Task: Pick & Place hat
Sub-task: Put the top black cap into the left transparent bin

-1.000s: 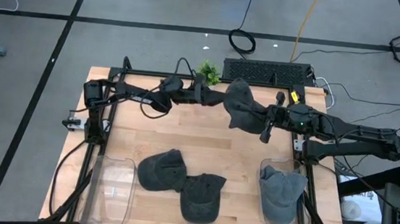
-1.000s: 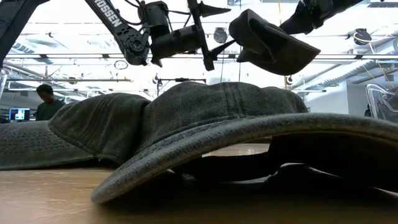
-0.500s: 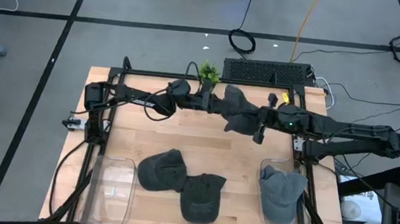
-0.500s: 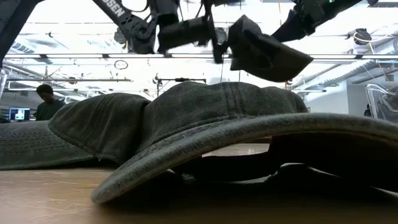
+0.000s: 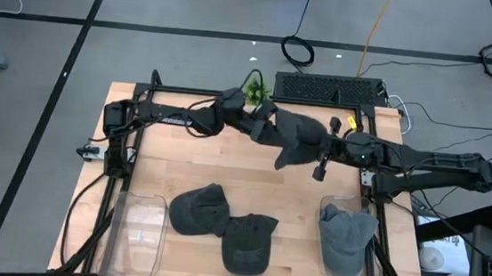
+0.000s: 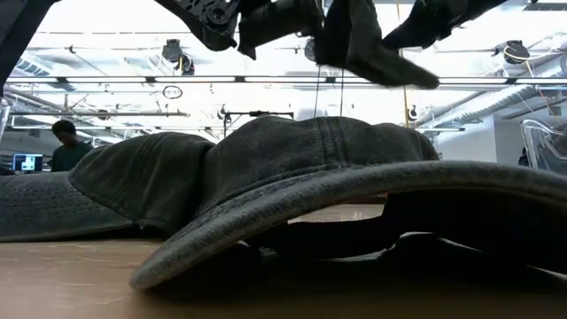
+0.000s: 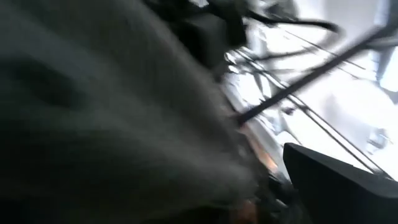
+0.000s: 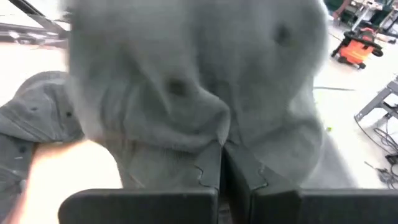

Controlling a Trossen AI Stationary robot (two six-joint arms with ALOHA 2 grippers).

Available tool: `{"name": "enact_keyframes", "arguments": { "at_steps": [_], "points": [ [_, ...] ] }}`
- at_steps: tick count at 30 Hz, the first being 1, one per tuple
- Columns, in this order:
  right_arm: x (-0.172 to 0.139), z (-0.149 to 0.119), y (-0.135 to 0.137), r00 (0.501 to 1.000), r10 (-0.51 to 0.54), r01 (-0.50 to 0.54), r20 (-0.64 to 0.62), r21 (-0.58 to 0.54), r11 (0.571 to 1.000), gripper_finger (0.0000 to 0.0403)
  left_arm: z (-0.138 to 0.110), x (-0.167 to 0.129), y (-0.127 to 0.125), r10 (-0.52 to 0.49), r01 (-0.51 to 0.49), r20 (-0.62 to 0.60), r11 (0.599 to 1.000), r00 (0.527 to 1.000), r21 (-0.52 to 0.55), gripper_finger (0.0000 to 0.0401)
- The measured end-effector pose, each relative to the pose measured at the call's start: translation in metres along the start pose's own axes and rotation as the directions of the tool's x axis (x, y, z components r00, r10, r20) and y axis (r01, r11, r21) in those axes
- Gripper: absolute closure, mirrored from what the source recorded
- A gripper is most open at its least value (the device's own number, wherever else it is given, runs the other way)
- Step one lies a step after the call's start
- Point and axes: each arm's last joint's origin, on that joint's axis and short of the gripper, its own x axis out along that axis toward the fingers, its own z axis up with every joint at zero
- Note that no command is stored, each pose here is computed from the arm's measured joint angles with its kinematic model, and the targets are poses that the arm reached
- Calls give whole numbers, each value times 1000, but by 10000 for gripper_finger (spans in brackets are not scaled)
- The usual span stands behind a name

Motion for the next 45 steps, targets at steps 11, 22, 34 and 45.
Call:
{"name": "enact_keyframes", "arguments": {
  "at_steps": [11,22,34,45],
  "points": [
    [-3,2,8,1000,-7,7,13,-15,1000,403,2,-7,21,229,-229,93,973,969,-11,48],
    [-6,2,14,999,-37,37,15,-43,998,403,22,-28,29,233,-232,124,972,965,-18,48],
    [-7,3,18,1000,-14,16,19,-57,998,403,23,-30,29,228,-230,115,973,967,11,48],
    [-7,3,18,1000,-13,14,19,-55,998,403,7,-13,24,239,-247,99,966,966,76,48]
  ]
}}
